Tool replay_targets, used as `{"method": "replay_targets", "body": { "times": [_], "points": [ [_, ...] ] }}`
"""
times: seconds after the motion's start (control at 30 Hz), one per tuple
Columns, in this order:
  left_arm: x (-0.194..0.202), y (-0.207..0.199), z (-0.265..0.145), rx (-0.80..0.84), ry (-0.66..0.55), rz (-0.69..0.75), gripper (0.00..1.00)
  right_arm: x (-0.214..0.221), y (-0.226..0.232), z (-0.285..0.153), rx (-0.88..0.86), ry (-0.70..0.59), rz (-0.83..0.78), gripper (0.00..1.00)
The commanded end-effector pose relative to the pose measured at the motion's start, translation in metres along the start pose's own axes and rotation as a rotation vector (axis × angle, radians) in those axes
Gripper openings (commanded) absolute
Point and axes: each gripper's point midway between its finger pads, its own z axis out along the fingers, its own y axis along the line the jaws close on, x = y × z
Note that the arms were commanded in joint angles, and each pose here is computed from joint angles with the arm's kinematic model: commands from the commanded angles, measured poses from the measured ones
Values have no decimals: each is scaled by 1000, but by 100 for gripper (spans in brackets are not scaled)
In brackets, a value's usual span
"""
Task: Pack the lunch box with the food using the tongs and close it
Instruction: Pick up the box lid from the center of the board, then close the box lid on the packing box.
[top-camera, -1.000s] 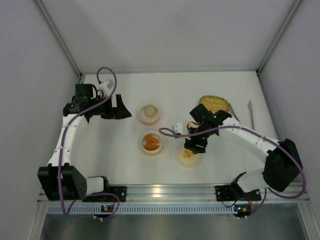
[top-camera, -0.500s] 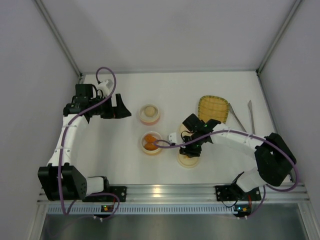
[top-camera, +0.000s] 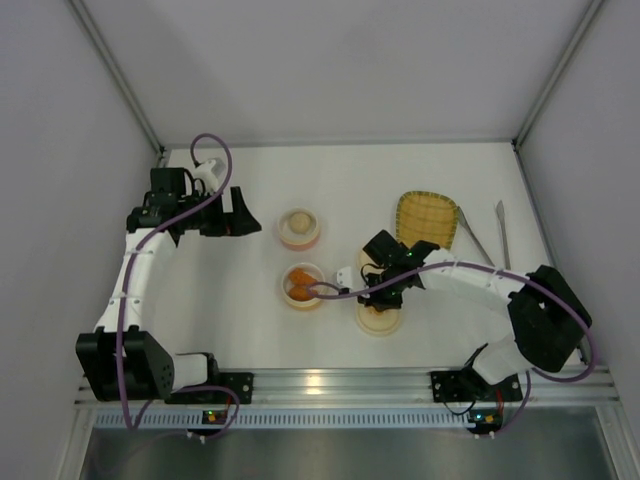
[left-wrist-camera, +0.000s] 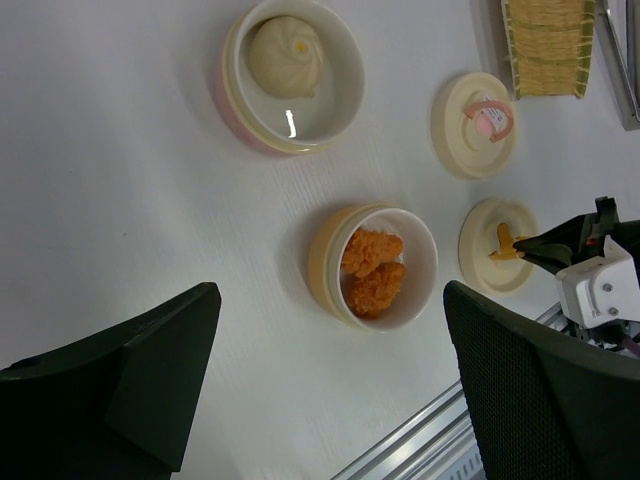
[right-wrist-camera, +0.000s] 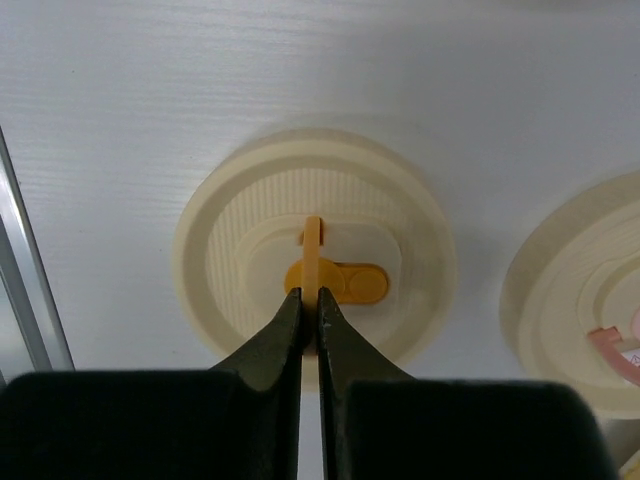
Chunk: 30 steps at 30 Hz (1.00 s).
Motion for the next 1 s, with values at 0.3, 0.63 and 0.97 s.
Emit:
{"method": "replay_targets", "body": {
  "times": [0.3,0.63,0.97],
  "points": [
    [-9,49,-25,-1,-66,-185,98,-154,-66,-110,223,-224,65,0],
    [-2,62,-32,-63,-85,-171,98,-208,-87,-64,228,-85,98,0],
    [1,90,-36,-66,-117,-293,98,-204,-77,-27,179,-37,112,0]
  ]
}}
